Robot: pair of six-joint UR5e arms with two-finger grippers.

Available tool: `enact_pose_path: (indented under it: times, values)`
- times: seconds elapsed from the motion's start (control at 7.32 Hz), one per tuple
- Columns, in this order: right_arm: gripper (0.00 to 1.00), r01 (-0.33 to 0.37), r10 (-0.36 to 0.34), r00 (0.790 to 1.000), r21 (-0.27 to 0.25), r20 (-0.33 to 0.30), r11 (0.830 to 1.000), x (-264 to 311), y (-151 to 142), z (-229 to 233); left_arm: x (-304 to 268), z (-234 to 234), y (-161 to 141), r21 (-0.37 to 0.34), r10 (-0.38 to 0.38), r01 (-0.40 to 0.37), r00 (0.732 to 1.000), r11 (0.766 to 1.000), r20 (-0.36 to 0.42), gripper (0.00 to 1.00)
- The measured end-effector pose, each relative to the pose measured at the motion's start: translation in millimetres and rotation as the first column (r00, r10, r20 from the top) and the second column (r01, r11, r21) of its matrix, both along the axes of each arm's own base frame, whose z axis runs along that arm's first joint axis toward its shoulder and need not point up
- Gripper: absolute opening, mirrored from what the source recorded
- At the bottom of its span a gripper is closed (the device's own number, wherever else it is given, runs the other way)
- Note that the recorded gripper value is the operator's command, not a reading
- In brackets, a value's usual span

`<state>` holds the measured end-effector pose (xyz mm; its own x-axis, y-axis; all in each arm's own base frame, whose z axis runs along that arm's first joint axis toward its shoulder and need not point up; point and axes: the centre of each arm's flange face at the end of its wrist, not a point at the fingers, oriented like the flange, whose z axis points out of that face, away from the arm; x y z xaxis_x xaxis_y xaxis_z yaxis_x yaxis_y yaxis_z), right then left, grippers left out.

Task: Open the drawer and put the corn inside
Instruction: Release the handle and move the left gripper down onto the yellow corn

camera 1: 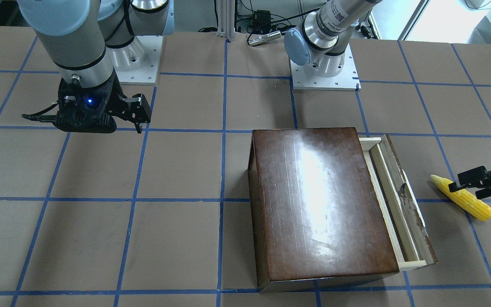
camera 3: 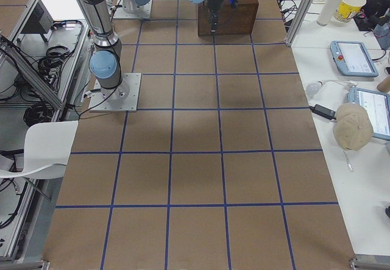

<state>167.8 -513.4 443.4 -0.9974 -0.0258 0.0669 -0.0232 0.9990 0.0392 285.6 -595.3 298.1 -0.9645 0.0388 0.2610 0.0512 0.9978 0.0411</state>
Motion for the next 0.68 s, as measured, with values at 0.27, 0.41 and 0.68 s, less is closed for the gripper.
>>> enact_pose_path:
  times: [0.27,0.41,0.68]
  values:
    - [1.00,0.000,0.000,1.000,0.000,-0.001,1.000,-0.1,0.1,0.0,25.2,-11.1,12.1,0.091,0.220,-0.230,0.969,0.969,0.109,1.00]
    - [1.00,0.000,0.000,1.000,0.000,0.000,1.000,0.0,0.1,0.1,30.9,-16.9,14.3,0.119,0.293,-0.312,0.944,0.943,0.151,1.00]
    - [1.00,0.000,0.000,1.000,0.000,0.000,1.000,0.0,0.1,0.1,39.8,-36.0,10.7,0.133,0.450,-0.482,0.868,0.866,0.209,1.00]
